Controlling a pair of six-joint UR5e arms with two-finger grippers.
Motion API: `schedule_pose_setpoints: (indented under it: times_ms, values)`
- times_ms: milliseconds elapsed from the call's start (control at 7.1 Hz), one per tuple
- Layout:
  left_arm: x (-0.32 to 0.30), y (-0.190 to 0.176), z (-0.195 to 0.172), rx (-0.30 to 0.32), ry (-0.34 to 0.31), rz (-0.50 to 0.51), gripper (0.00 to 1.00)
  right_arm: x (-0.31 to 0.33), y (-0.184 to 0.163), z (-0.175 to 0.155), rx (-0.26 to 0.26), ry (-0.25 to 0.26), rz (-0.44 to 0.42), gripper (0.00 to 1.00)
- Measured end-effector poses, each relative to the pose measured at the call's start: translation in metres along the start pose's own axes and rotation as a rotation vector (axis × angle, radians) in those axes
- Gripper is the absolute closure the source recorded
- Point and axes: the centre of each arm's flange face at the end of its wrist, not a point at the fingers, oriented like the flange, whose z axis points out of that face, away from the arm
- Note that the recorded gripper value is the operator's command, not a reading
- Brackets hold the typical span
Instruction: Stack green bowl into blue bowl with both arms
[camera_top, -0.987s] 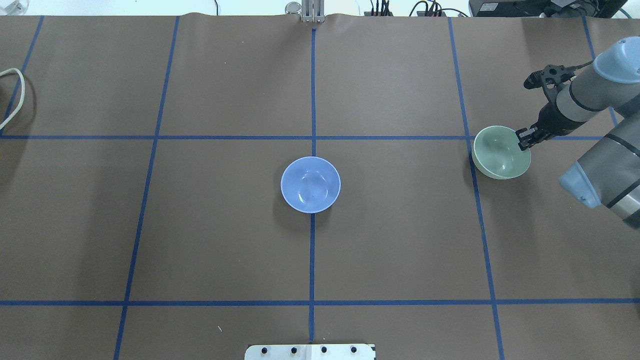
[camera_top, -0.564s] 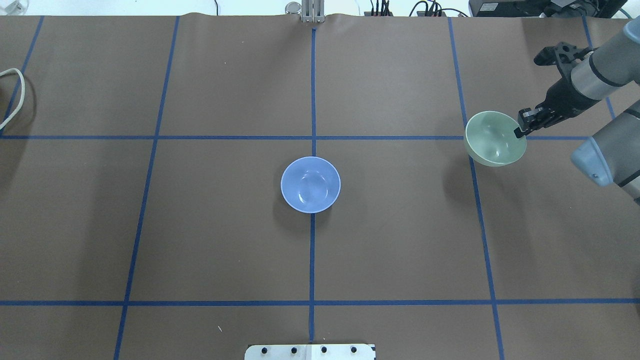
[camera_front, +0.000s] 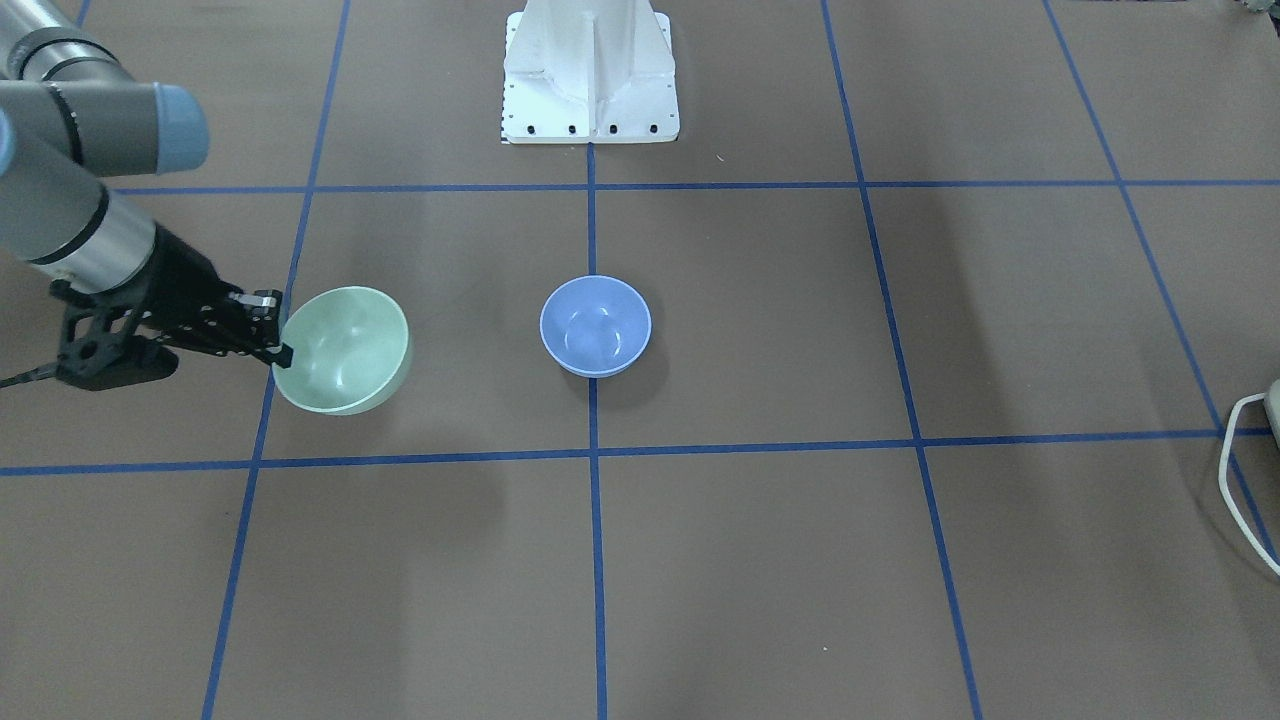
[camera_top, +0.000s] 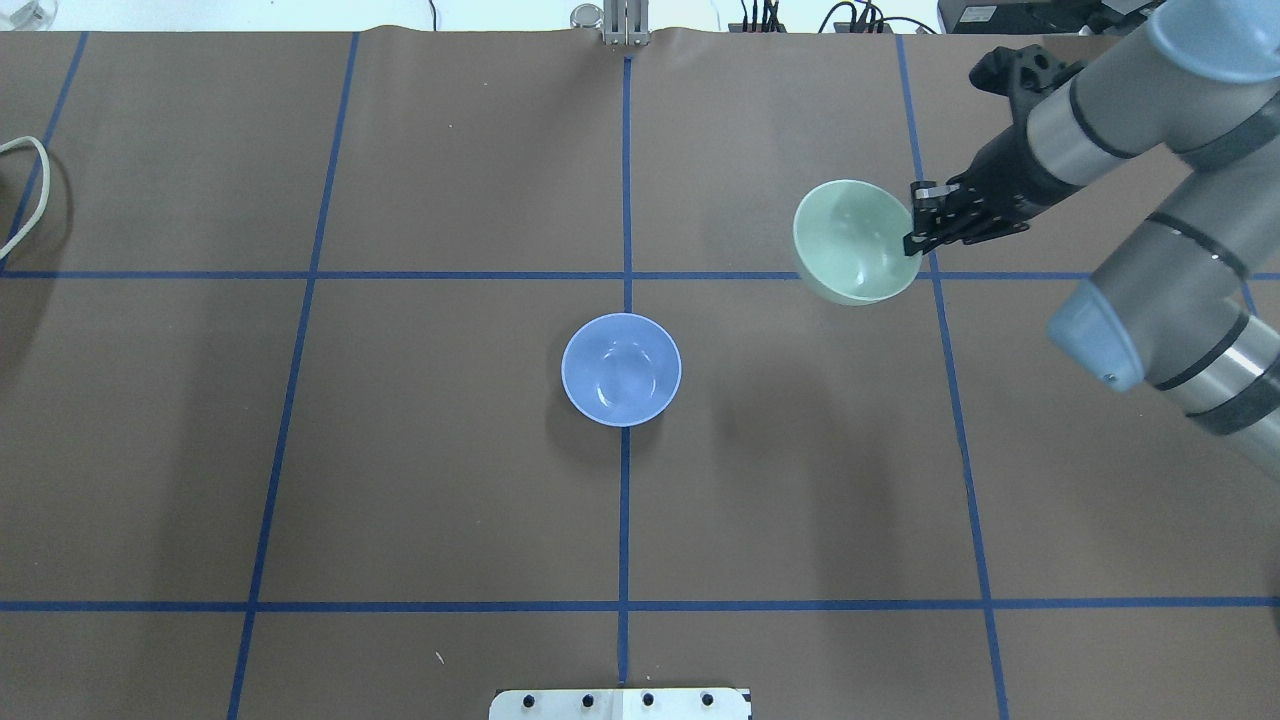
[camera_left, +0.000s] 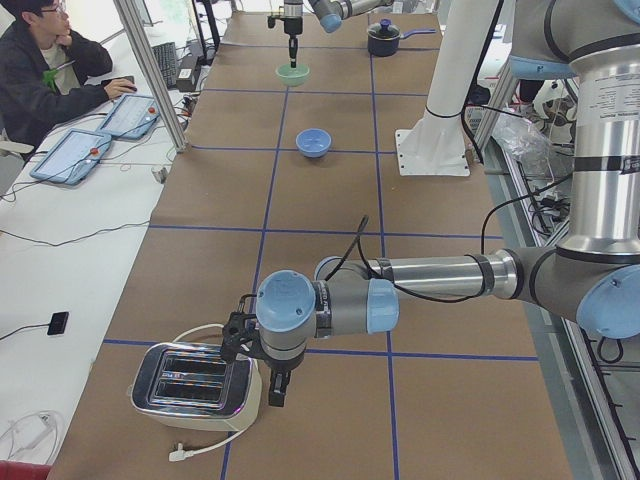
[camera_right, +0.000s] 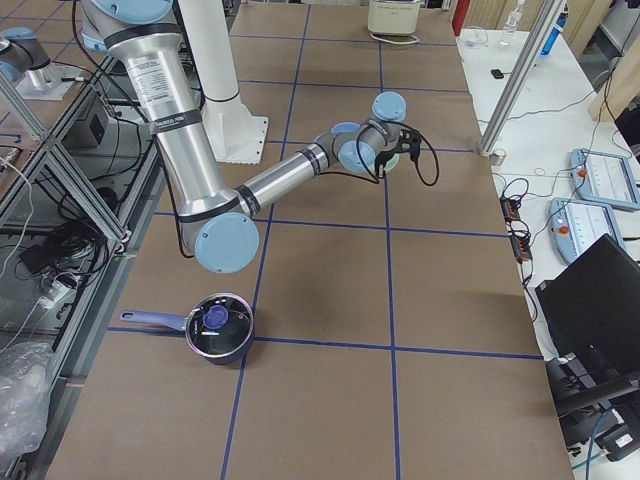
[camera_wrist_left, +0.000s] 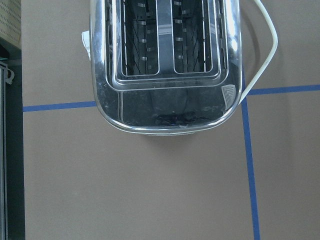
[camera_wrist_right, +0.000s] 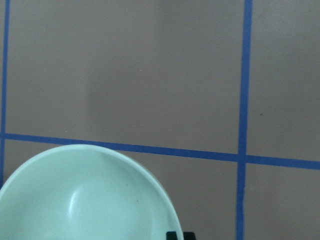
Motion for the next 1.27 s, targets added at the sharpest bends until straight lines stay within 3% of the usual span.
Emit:
schedule_pose_setpoints:
  times_ms: [282, 705, 1268]
  values:
    - [0.001, -0.001, 0.002, -0.004, 0.001, 0.001, 0.02, -0.106, 0.065, 0.049, 0.053, 0.005, 0.070, 1.00]
    - [-0.001, 0.001, 0.004, -0.009, 0.001, -0.002, 0.02, -0.186, 0.125, 0.092, 0.074, 0.090, 0.065, 1.00]
    - [-0.001, 0.001, 0.005, -0.012, 0.001, -0.005, 0.02, -0.202, 0.125, 0.123, 0.095, 0.134, 0.054, 1.00]
